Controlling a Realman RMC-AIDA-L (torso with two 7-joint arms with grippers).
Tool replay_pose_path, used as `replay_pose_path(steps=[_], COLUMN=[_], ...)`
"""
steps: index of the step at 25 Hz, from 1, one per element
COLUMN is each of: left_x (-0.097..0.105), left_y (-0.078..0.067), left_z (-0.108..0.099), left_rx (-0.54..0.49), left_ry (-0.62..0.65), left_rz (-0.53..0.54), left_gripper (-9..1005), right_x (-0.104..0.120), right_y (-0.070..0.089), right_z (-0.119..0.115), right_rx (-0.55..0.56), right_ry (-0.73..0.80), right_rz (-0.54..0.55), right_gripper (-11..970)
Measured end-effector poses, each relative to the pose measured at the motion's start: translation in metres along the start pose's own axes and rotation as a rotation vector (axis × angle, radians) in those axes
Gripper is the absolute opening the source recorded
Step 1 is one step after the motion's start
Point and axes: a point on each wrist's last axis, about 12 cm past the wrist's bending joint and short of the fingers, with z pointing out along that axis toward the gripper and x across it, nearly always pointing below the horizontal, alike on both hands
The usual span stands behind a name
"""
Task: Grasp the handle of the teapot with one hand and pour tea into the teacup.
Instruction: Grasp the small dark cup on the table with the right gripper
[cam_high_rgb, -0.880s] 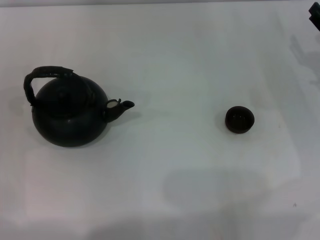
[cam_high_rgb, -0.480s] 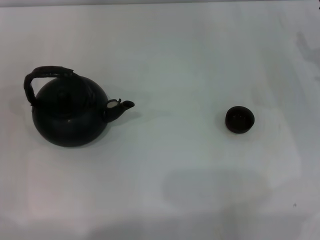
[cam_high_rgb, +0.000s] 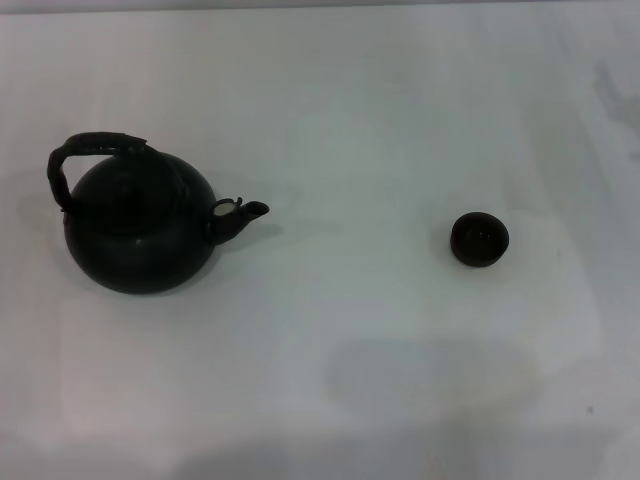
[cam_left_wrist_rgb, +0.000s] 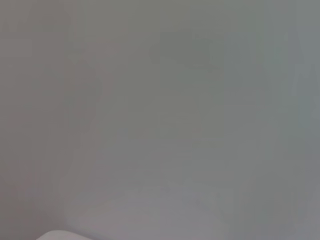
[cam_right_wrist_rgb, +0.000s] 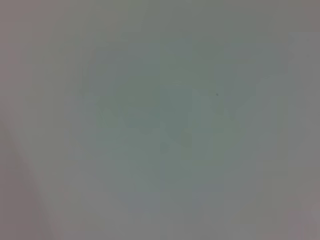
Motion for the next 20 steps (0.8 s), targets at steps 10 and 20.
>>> replay_pose_path(steps=[10,20], left_x=[0.0002,0.0], left_y=[0.0,0.0006], left_z=[-0.0001,-0.0003], left_rx=[0.0,-0.01], left_ry=[0.001,-0.005], left_rz=[-0.001,-0.008], left_gripper=[766,766], right_x=[0.0007,-0.0013], right_y=[-0.0006,0.002], right_z=[-0.0003,0.0015], right_rx=[0.004,-0.008], right_ry=[0.004,-0.007], right_rz=[-0.001,0.008], right_gripper=[809,808])
